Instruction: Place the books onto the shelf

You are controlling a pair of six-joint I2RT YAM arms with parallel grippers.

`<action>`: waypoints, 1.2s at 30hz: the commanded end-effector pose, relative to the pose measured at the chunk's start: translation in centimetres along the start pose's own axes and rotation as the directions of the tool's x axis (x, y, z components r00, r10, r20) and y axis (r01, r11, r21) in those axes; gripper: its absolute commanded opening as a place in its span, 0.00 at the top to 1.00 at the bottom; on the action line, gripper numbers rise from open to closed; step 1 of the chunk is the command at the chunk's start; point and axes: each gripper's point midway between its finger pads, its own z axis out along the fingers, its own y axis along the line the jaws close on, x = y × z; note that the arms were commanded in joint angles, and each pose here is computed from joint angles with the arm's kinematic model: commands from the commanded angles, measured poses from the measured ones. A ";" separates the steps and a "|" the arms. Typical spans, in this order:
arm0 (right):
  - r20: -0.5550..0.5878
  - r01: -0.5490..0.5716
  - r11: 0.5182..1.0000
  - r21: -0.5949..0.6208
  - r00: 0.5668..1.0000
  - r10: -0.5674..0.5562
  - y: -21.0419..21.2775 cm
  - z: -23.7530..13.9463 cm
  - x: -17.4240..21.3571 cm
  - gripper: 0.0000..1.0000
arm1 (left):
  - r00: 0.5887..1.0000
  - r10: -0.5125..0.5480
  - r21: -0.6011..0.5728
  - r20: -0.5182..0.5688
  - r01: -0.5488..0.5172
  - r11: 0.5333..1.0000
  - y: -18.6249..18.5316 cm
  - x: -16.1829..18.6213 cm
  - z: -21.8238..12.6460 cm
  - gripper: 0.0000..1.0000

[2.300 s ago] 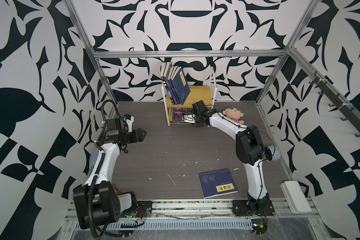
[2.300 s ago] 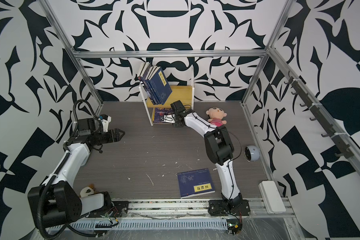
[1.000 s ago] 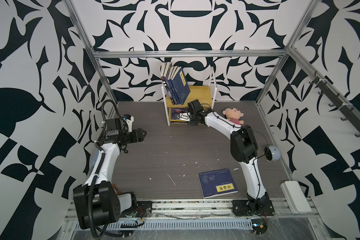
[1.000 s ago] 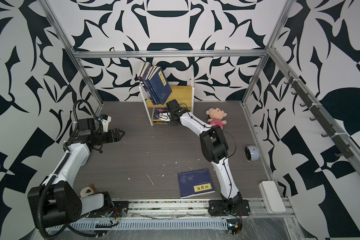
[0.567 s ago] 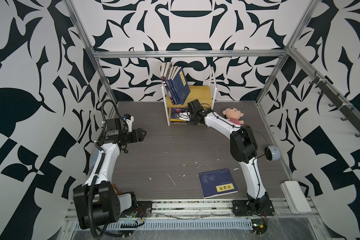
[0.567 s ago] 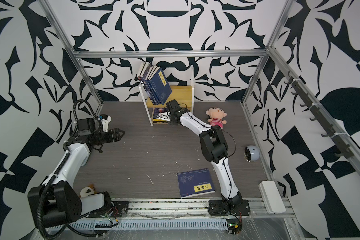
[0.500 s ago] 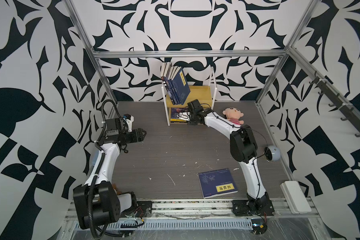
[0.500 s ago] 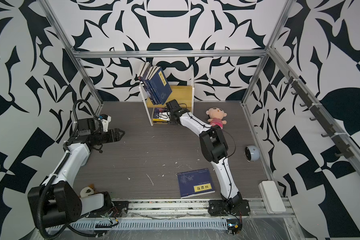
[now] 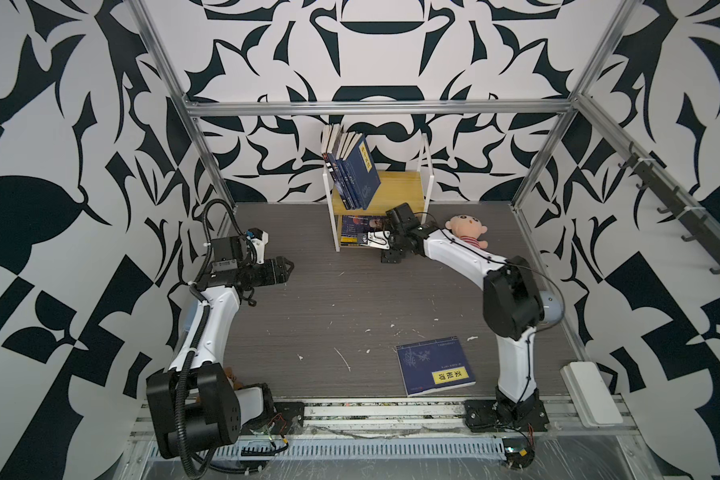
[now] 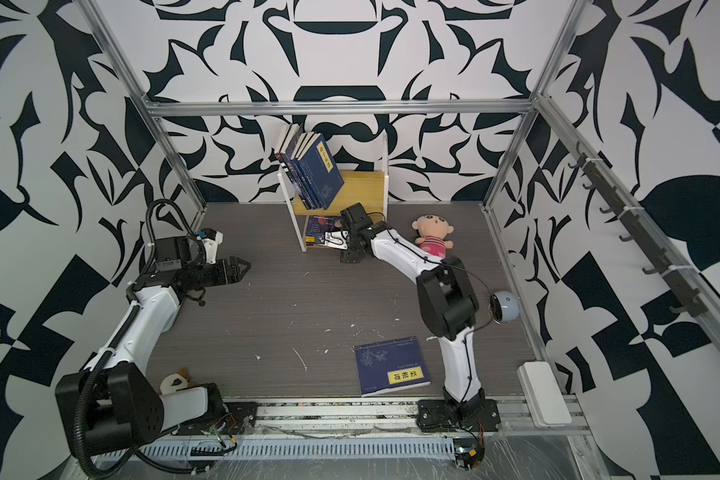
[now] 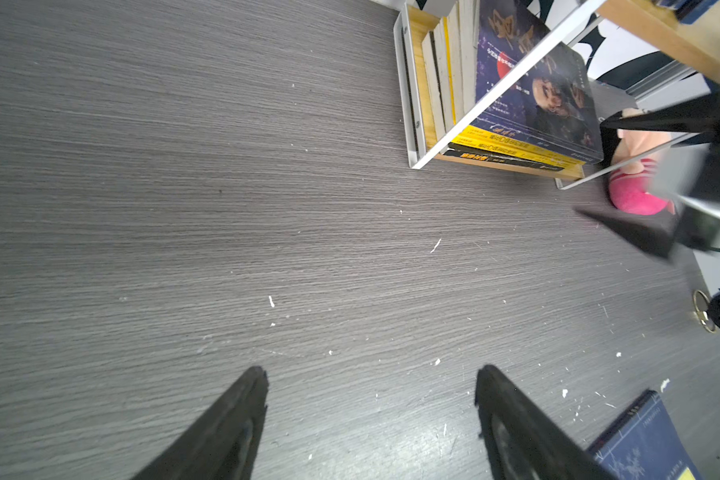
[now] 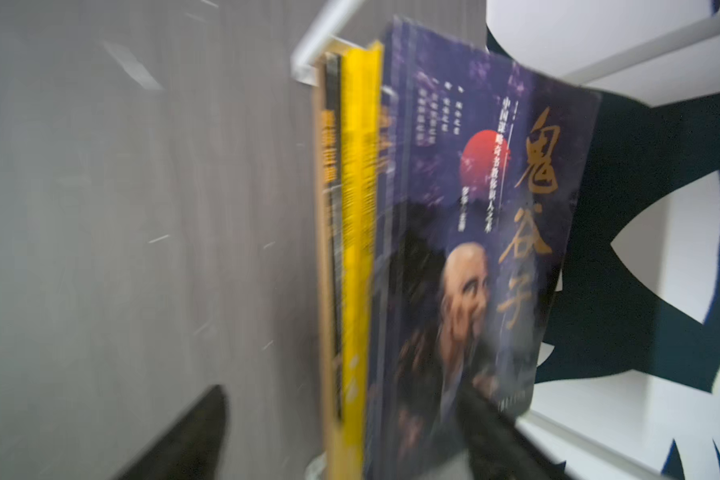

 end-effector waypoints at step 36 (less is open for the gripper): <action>-0.044 0.230 0.775 -0.589 0.948 -0.315 33.7 -13.5 9.1 0.03 | 0.993 0.009 0.147 -0.121 0.009 0.989 -2.0 2.2 1.5 0.00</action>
